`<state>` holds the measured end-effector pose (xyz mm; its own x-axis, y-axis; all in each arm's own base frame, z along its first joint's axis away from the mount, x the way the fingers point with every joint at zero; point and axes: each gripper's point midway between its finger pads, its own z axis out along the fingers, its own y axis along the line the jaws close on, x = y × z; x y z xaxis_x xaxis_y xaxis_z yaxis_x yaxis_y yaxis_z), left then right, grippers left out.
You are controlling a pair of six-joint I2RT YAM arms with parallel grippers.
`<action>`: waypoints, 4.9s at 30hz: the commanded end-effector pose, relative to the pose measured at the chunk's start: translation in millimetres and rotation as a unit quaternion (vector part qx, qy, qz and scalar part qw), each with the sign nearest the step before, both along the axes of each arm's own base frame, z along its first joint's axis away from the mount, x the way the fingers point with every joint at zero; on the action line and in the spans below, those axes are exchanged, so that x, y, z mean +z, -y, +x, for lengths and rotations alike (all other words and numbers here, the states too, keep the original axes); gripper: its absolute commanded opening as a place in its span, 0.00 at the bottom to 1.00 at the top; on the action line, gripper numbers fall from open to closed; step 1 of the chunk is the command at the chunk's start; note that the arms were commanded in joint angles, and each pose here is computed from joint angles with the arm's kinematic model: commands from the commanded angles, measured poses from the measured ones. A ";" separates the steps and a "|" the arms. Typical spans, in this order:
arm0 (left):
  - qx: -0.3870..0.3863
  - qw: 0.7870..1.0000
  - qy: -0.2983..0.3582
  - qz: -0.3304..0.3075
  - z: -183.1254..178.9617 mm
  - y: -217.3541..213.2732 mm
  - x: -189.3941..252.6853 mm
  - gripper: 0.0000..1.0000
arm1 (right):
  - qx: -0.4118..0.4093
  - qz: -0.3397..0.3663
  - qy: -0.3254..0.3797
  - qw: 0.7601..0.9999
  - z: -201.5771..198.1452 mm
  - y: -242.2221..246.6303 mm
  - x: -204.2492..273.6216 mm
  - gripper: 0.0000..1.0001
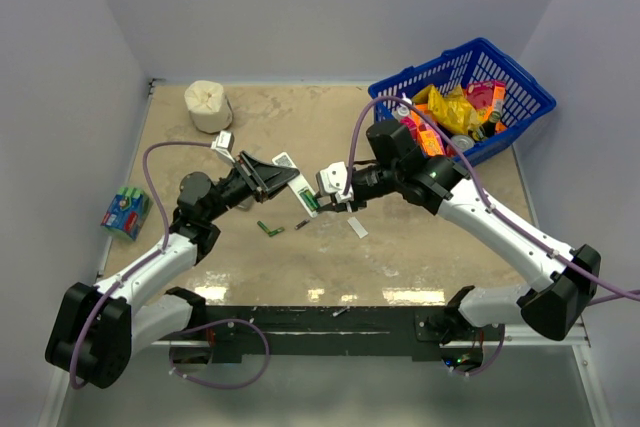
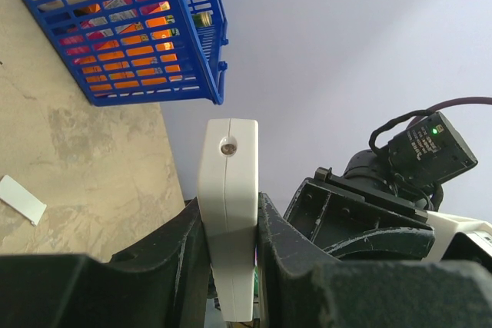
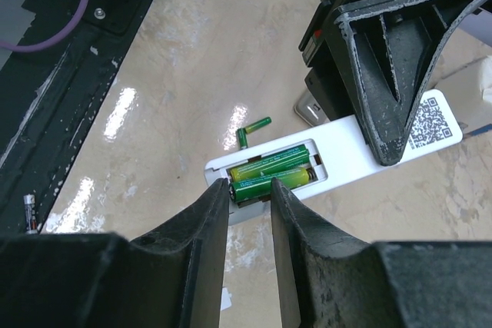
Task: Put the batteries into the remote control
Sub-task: Load the battery into the remote control.
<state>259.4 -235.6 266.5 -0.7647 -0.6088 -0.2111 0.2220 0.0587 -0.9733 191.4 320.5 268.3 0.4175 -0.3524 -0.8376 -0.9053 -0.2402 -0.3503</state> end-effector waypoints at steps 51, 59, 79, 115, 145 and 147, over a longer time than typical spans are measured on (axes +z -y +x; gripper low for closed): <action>-0.079 0.988 0.107 -0.084 -30.8 4.4 78.3 0.00 | -0.011 -0.008 -0.068 0.998 37.1 -21.6 -70.0 0.04; -0.088 0.984 0.122 -0.092 -35.6 3.7 85.0 0.00 | -0.023 0.001 -0.101 0.995 43.1 -22.8 -73.9 0.02; 0.050 0.996 0.073 0.024 24.7 -6.4 10.6 0.00 | -0.064 0.119 -0.088 0.987 33.5 -27.8 52.2 0.44; 0.176 0.972 0.125 -0.097 25.3 -52.1 62.0 0.00 | -0.398 0.323 -0.527 0.678 68.4 5.3 46.0 0.79; 0.170 0.967 0.142 -0.124 15.6 -55.2 83.0 0.00 | -0.350 0.321 -0.531 0.702 49.4 -13.2 53.9 0.43; 0.169 0.967 0.142 -0.125 15.7 -55.1 83.4 0.00 | -0.349 0.321 -0.531 0.702 49.1 -13.8 54.1 0.42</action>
<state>284.5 -187.7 316.7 -0.4754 -0.8573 -0.1975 0.3963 -0.0083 -0.9181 245.6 331.4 307.5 -0.6668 0.4191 -0.6163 -0.5162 0.3366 0.7875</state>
